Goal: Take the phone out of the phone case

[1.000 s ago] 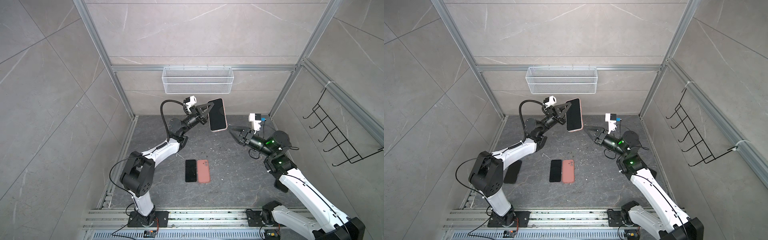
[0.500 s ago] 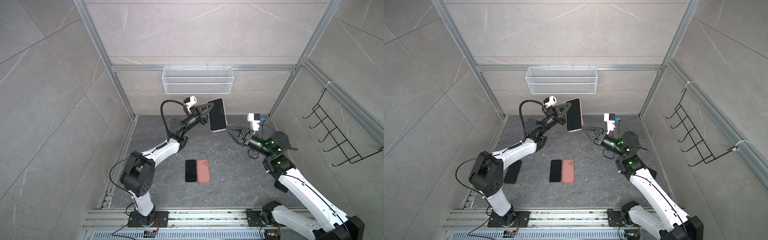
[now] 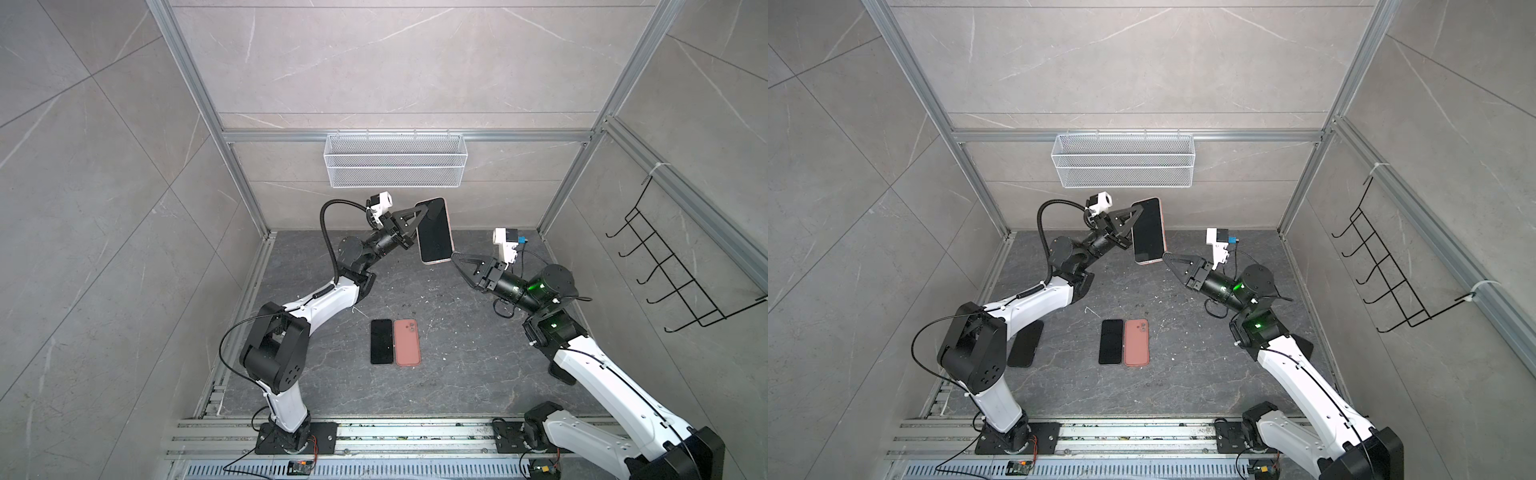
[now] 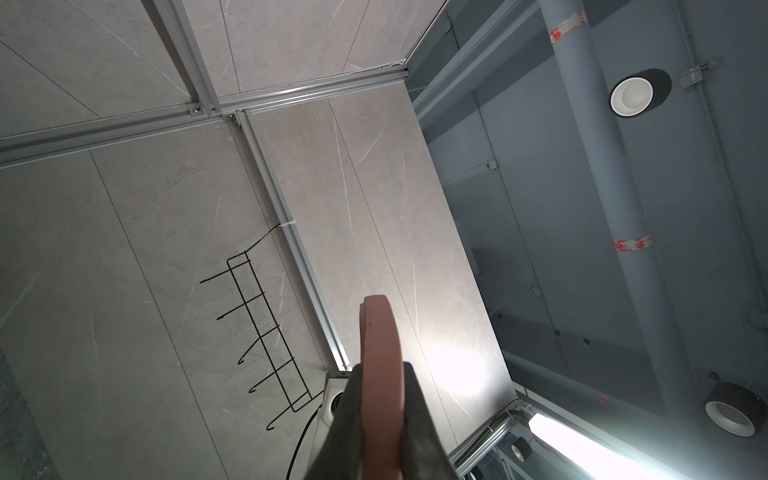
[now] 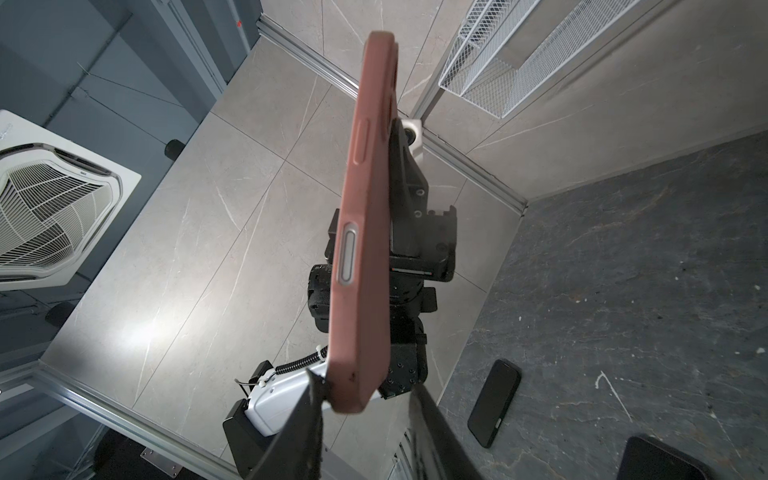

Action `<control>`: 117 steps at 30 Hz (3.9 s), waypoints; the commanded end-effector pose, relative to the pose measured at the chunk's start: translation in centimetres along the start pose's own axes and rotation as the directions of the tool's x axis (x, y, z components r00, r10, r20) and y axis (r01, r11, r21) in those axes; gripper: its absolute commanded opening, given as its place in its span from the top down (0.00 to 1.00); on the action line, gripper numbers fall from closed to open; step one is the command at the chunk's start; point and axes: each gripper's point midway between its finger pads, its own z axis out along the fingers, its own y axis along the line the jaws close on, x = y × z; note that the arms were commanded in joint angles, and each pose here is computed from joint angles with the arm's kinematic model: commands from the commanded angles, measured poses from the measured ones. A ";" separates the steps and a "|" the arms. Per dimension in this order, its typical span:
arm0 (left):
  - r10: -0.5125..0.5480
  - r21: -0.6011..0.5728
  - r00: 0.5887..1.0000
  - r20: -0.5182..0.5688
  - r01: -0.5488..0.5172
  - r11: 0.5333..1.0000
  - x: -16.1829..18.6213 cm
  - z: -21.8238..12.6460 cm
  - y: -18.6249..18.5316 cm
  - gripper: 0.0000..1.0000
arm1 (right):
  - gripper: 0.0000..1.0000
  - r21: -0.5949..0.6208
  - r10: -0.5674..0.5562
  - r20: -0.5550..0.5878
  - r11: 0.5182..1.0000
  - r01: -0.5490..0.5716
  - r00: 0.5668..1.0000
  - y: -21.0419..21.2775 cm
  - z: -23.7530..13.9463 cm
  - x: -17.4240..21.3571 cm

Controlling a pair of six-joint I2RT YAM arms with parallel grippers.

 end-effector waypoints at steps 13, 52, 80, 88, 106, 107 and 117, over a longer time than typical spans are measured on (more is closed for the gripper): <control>0.045 0.132 0.999 0.019 -0.047 0.990 0.1 0.3 -4.8 1.00 | 0.67 0.073 0.039 -0.004 0.997 -0.038 0.999 -3.3 -0.6 1.8; 0.053 0.052 0.999 -0.007 -0.052 0.997 1.4 0.0 -2.5 1.00 | 0.54 0.024 0.015 -0.002 1.000 -0.015 1.000 -1.6 -0.9 1.5; 0.035 0.061 0.999 0.008 -0.036 0.997 1.1 0.2 -2.7 1.00 | 0.58 0.063 0.037 0.003 0.997 -0.037 0.999 -3.8 -1.2 2.5; 0.030 0.056 1.000 0.009 -0.030 0.998 1.1 0.1 -2.4 1.00 | 0.59 0.095 0.020 0.007 0.995 -0.021 1.000 -4.4 -1.5 2.7; 0.032 0.044 0.999 0.007 -0.032 0.999 1.3 0.1 -1.9 1.00 | 0.53 0.031 -0.013 0.014 0.999 0.013 1.000 -2.1 -1.5 1.9; 0.032 0.043 0.999 0.007 -0.032 0.999 1.3 0.1 -1.8 1.00 | 0.52 0.028 -0.013 0.015 1.000 0.012 1.000 -2.0 -1.5 1.9; 0.033 0.037 0.999 0.001 -0.033 0.999 1.5 0.1 -1.6 1.00 | 0.52 0.025 -0.004 0.015 1.000 0.003 1.000 -2.2 -1.3 1.9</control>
